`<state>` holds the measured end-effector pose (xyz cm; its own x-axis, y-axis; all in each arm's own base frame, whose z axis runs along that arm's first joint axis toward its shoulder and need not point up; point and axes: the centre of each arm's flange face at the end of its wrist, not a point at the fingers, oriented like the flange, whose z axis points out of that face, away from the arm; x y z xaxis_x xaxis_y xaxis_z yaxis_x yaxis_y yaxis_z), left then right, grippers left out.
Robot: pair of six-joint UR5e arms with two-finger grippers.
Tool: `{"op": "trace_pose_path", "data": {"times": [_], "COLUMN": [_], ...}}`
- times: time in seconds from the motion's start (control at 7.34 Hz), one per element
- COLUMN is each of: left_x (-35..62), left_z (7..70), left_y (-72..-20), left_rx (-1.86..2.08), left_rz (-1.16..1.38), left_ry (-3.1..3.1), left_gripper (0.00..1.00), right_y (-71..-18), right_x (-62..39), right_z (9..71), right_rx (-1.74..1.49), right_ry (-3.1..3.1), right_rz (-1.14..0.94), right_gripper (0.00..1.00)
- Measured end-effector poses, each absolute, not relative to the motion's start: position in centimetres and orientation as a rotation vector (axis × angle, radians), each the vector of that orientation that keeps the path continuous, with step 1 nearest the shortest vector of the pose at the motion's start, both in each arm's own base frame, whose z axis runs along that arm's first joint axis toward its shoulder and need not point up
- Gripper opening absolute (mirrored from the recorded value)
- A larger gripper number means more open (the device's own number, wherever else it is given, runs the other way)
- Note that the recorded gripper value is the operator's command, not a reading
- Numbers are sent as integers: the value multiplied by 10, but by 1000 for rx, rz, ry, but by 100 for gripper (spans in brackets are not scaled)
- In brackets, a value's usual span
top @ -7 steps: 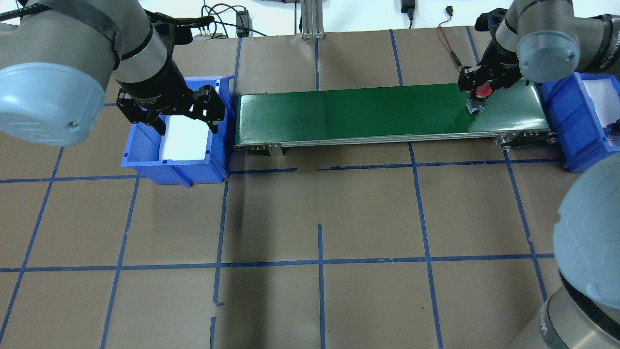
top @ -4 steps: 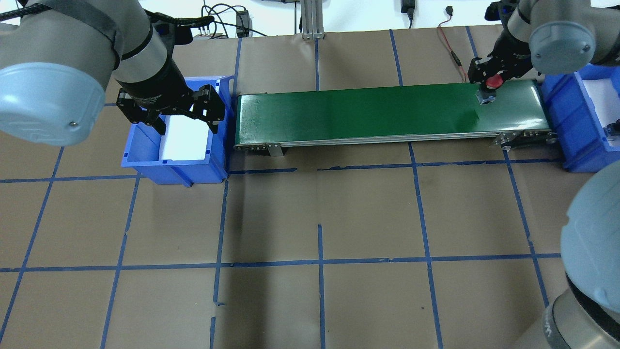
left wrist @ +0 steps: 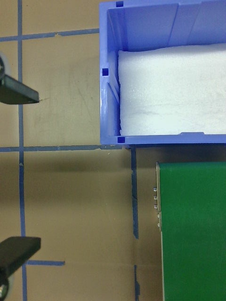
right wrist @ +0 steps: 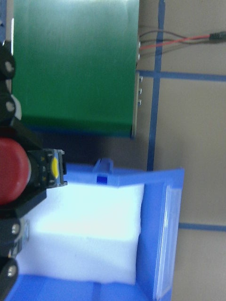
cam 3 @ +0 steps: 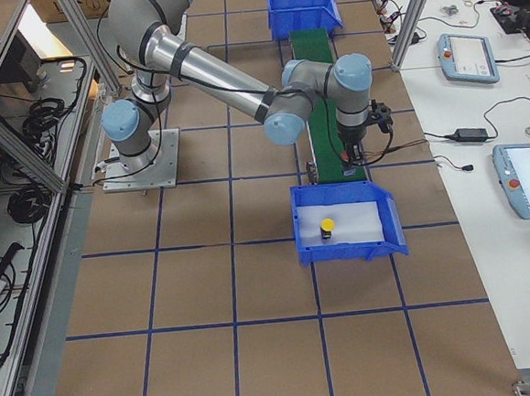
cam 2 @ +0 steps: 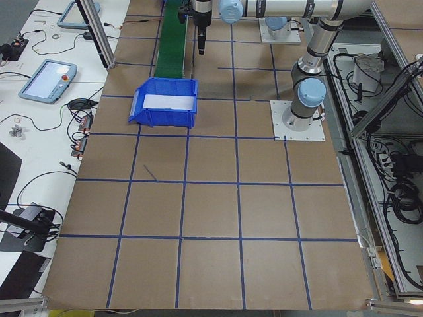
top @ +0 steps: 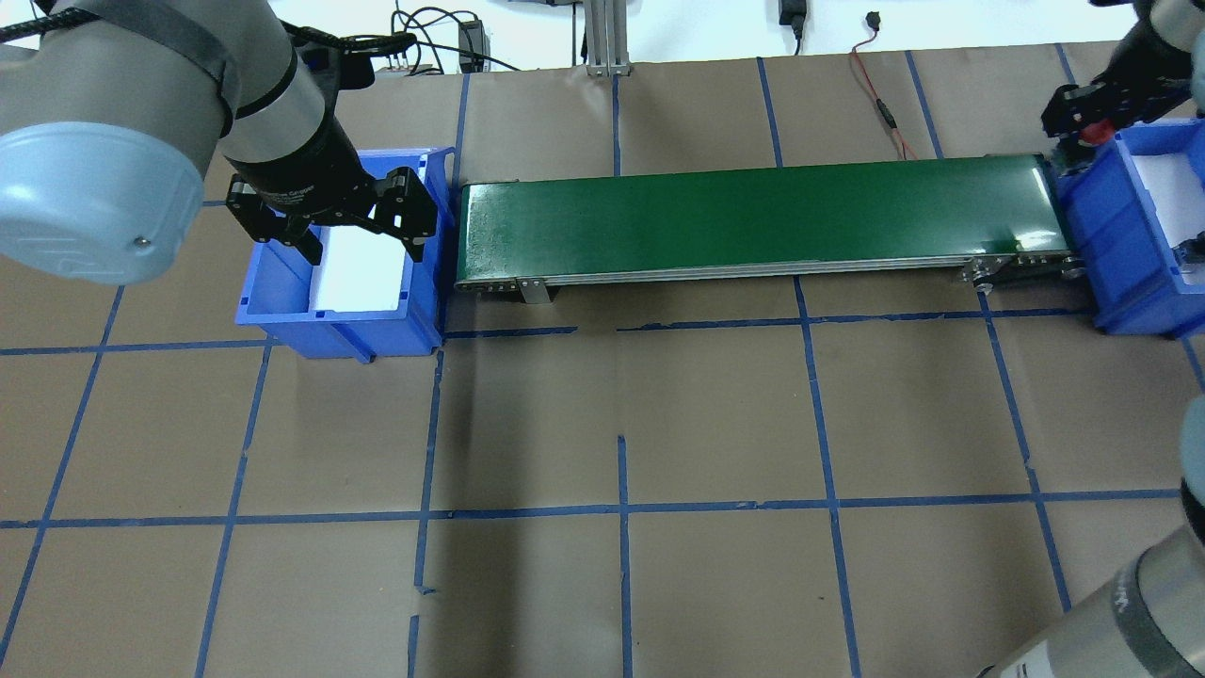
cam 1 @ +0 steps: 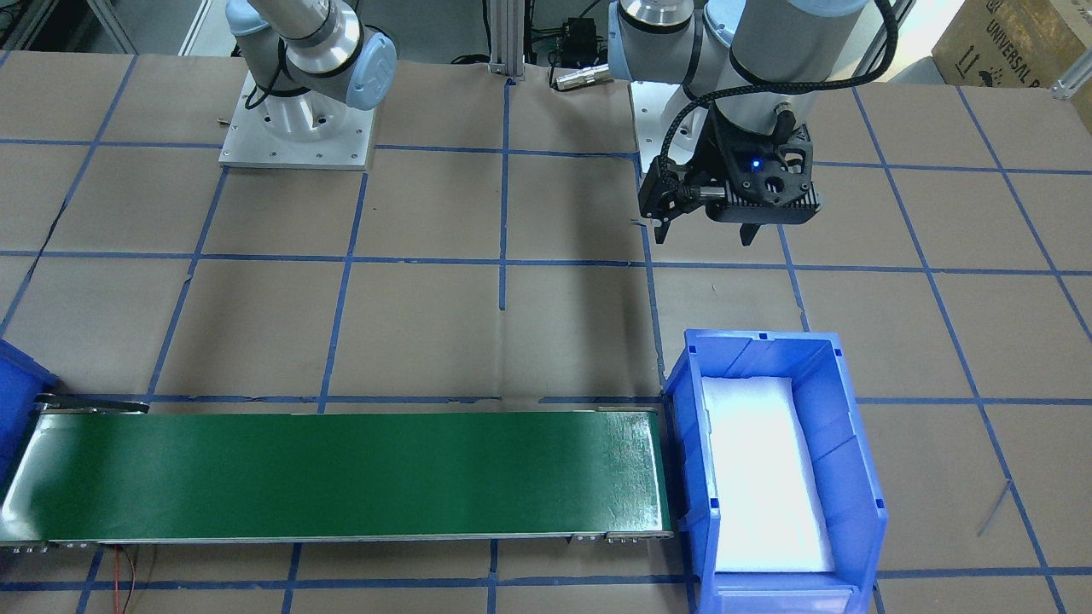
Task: Transport two buttons from left to right
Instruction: 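Lift the red button with the right gripper and carry it over the bin, then lower the red button into the bin and open the right gripper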
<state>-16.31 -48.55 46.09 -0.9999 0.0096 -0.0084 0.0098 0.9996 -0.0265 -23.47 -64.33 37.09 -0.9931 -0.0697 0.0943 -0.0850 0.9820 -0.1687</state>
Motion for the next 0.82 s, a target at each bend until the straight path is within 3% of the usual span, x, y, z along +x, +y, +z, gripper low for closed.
{"op": "trace_pose_path", "data": {"times": [0.27, 0.82], "left_x": [-163, -163], "left_z": [460, 459], "left_y": [-485, -485], "left_rx": [14, 13], "left_rz": [-40, -35], "left_ry": [3133, 3133], "left_gripper": [100, 100], "right_y": [-630, -634], "right_x": [-294, -334], "right_z": [372, 314], "right_rx": [65, -4], "right_ry": [-3065, -3140], "right_rz": [338, 387], "right_gripper": [27, 28]}}
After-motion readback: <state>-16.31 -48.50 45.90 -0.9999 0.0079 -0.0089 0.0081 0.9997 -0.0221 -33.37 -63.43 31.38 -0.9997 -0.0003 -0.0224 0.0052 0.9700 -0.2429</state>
